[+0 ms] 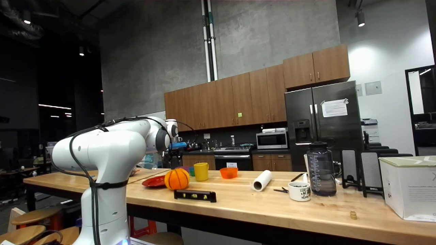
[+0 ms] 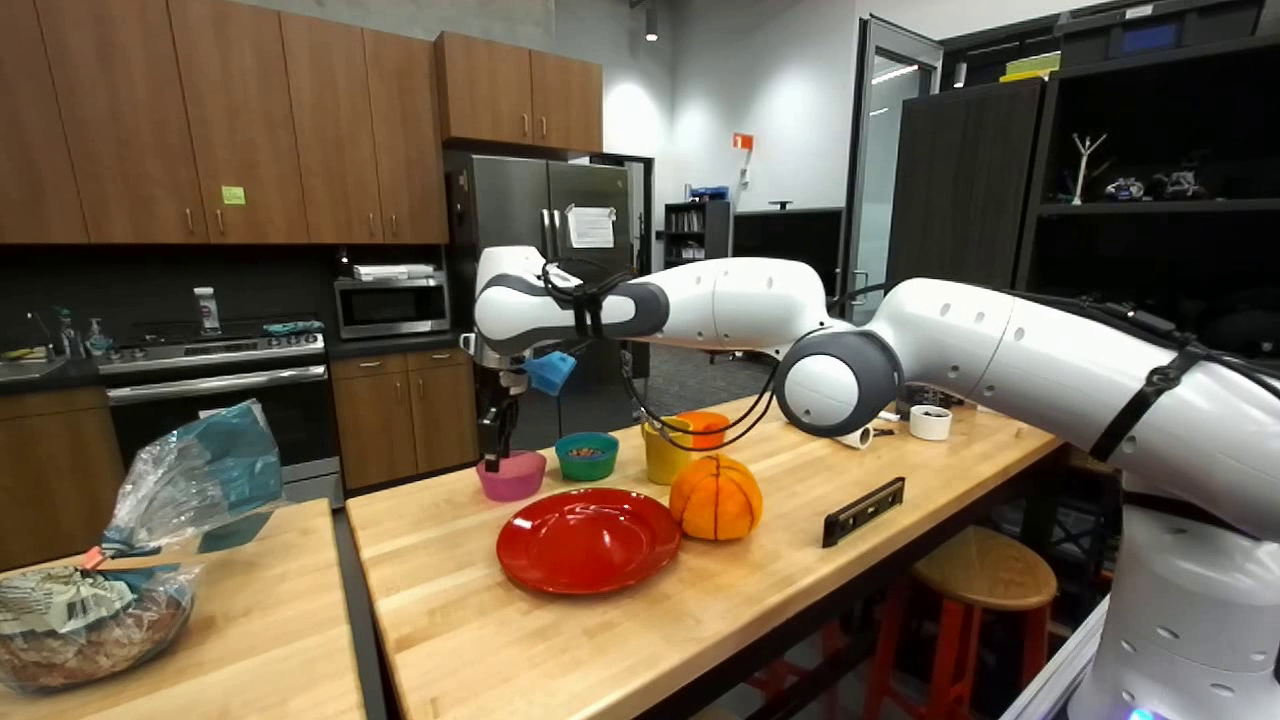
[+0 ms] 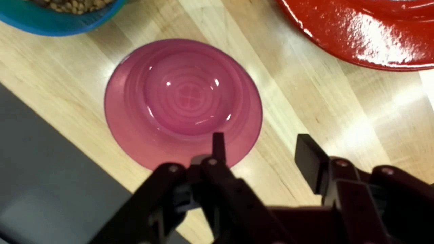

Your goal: Pour the contents from the purple bowl into the green bowl.

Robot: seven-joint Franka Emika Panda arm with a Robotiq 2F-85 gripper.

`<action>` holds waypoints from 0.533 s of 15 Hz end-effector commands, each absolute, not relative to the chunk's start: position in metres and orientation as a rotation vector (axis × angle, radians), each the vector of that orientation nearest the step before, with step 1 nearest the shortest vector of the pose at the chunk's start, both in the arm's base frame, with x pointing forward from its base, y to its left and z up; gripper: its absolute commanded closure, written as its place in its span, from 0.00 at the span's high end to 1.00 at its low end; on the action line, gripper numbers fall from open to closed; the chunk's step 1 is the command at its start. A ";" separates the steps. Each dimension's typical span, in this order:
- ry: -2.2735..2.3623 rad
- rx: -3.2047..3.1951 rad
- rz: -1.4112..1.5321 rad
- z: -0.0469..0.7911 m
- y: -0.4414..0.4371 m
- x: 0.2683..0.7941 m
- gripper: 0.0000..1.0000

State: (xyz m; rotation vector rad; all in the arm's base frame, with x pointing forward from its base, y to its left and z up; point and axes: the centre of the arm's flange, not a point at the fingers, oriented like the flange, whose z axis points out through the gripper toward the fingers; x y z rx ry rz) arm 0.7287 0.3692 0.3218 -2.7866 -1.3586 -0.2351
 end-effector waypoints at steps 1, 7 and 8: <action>-1.361 -2.774 -0.300 0.363 0.329 0.674 0.86; -1.382 -2.750 -0.301 0.411 0.313 0.668 1.00; -1.393 -2.749 -0.265 0.416 0.310 0.667 1.00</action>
